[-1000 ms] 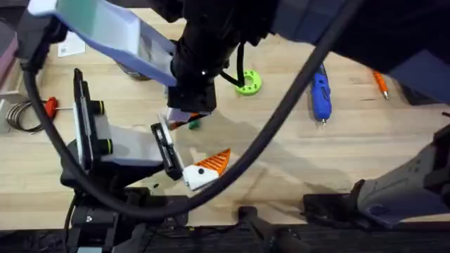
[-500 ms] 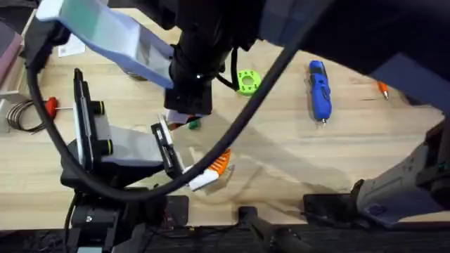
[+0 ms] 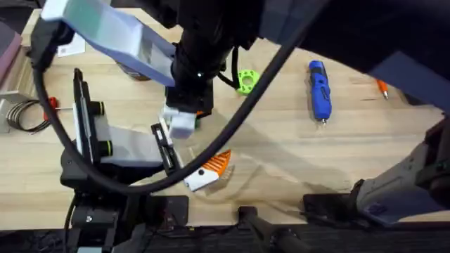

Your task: Pick up the gripper from the table and insert it into the empty holder that is missing its gripper. Then pick up a screw, insert it into the mounting hole, and use the screwdriver to tighten it. Finally, clean up the table by picking up the vegetable and placing it into the bucket.

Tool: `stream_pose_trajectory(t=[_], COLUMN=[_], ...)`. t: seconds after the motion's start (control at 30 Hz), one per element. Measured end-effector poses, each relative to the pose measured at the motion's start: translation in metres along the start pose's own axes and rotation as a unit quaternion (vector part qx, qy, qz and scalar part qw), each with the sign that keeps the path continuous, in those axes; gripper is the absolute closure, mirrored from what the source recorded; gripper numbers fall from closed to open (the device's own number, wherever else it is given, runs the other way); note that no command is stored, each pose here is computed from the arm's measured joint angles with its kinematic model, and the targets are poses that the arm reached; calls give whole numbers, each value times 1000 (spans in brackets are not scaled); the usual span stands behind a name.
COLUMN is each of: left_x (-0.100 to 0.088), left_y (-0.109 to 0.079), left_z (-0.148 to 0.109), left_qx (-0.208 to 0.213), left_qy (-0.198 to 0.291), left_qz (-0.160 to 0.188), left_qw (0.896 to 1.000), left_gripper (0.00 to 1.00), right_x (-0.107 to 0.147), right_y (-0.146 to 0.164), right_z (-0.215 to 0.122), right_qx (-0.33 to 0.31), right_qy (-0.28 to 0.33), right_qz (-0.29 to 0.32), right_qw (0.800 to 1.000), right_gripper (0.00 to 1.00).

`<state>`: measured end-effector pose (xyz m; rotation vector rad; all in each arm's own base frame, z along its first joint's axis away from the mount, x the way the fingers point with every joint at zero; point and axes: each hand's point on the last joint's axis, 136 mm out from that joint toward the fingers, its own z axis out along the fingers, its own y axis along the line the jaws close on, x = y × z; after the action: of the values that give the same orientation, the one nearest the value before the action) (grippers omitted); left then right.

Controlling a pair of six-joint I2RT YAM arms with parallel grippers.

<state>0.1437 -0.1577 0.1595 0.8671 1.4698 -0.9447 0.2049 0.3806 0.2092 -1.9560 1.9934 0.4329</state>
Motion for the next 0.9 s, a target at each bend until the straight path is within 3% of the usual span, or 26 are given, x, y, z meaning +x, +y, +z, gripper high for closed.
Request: stream_pose_trajectory(t=[0.03, 0.1, 0.4, 0.63, 0.77, 0.9], left_x=[0, 0, 0, 0, 0, 0], left_y=[0, 0, 0, 0, 0, 0], left_z=[0, 0, 0, 0, 0, 0], left_qx=[0, 0, 0, 0, 0, 0], left_qy=[0, 0, 0, 0, 0, 0], left_qz=[1, 3, 5, 5, 5, 5], left_qw=[1000, 1000, 1000, 1000, 1000, 1000], left_gripper=[15, 16, 15, 15, 15, 15], right_x=[0, -1, 2, 17, 41, 83], right_y=[-1, -4, -34, -62, -71, -80], right_z=[0, 0, -33, -61, -62, -77], right_qx=[1, 6, 48, 97, 119, 139], right_qy=[1, -4, -46, -73, -87, -92], right_qz=[1, 8, 95, 181, 233, 313], right_qw=[1000, 1000, 993, 976, 961, 935], right_gripper=[130, 44, 37, 37, 36, 37])
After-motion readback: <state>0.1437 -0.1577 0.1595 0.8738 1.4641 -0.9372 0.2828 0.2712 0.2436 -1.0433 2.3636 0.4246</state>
